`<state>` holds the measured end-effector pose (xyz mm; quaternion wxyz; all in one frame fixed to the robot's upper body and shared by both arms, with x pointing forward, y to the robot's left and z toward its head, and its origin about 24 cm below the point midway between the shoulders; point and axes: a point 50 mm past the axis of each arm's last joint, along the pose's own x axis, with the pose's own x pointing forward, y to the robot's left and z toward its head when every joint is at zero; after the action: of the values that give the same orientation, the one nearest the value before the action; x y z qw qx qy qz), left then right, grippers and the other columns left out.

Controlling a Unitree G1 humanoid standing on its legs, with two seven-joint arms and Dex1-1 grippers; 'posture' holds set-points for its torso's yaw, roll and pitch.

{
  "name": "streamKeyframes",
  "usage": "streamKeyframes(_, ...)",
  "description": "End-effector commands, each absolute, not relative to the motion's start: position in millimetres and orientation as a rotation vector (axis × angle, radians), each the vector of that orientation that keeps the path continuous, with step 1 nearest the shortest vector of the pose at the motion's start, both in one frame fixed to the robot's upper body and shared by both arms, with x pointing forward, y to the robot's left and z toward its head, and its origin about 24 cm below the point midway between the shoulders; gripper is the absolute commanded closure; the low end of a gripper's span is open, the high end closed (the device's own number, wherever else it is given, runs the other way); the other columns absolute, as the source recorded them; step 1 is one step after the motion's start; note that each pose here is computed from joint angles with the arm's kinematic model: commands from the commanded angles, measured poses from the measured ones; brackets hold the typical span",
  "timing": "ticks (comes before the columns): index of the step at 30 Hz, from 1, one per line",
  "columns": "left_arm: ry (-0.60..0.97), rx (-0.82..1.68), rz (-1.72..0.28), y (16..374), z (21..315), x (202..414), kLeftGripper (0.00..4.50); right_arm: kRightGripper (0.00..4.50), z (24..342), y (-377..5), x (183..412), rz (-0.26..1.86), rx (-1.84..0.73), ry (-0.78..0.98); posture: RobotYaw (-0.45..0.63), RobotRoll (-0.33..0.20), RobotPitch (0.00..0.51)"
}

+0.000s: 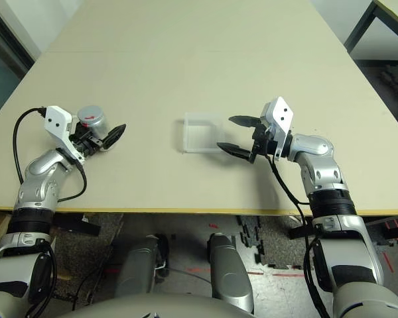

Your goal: Pour the medicine from the bottle into the box.

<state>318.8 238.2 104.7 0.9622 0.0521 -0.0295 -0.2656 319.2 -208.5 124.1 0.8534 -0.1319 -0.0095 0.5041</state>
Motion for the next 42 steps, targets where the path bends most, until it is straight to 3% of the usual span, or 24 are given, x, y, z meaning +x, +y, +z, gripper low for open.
streamKeyframes(1,-0.036,0.108,-0.552,238,99,318,1.74,0.0,122,-210,317,1.055,-0.27,-0.022,-0.12,0.0,0.172)
streamKeyframes(21,-0.089,0.035,-0.693,224,130,325,1.74,0.0,128,-210,318,1.059,-0.274,-0.036,-0.12,0.0,0.172)
streamKeyframes(30,-0.082,0.007,-0.85,206,147,329,1.74,0.0,157,-209,323,1.078,-0.163,-0.089,-0.13,0.0,0.169)
streamKeyframes(42,-0.053,-0.039,-1.067,162,152,337,1.74,0.0,196,-177,321,1.272,-0.102,-0.081,-0.18,0.0,0.159)
